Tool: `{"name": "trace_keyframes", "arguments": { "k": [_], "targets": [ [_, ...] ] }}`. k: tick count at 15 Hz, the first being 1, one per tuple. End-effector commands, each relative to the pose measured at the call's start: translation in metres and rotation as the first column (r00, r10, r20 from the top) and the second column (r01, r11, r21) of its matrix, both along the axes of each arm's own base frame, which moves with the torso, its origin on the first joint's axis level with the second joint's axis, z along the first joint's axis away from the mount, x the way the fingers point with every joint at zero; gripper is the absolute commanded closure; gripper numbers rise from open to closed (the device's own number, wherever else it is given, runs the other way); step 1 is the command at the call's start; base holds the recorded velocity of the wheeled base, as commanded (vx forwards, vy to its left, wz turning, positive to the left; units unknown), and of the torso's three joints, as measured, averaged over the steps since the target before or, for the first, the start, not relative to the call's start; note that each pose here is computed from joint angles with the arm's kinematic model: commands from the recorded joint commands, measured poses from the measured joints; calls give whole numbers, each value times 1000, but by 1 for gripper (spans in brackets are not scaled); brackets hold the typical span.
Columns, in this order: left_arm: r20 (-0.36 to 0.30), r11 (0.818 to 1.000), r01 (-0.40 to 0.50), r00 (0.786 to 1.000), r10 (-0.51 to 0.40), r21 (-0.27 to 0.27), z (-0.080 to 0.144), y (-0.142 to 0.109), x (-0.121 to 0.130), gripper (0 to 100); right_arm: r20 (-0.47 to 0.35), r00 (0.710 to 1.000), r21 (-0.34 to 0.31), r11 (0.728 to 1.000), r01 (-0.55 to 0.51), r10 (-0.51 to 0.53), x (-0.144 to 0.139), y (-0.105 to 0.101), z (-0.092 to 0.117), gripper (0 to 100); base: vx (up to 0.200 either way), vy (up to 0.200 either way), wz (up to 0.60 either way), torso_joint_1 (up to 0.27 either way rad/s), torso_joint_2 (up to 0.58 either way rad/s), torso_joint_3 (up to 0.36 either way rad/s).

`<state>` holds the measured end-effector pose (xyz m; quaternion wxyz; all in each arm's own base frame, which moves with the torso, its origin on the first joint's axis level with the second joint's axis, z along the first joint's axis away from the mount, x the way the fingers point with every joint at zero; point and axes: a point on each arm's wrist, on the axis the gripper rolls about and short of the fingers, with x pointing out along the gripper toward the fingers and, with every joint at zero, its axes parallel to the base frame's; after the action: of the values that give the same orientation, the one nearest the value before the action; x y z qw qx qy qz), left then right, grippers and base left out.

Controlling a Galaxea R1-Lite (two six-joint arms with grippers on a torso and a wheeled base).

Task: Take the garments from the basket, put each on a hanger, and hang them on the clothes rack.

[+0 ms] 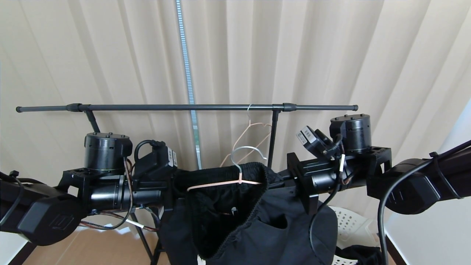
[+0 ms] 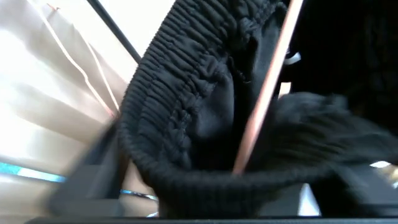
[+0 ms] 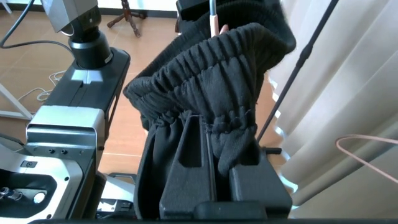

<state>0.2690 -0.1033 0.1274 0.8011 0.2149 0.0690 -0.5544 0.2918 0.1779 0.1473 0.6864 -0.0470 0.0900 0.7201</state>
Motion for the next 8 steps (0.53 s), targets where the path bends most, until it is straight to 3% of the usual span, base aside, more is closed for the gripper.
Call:
{"name": "trace_keyframes", "arguments": {
  "k": [1, 8],
  "targets": [
    [1, 1000, 0, 1000, 0, 0, 0, 0, 0, 100, -2, 1000, 0, 1000, -2, 2, 1, 1, -2, 100, 0, 0, 0, 0, 0, 0],
    [3, 1000, -6, 1000, 6, 0, 0, 2, -1, 100, -15, 1000, -8, 1000, 20, -20, 6, 0, -3, 100, 0, 0, 0, 0, 0, 0]
  ]
}}
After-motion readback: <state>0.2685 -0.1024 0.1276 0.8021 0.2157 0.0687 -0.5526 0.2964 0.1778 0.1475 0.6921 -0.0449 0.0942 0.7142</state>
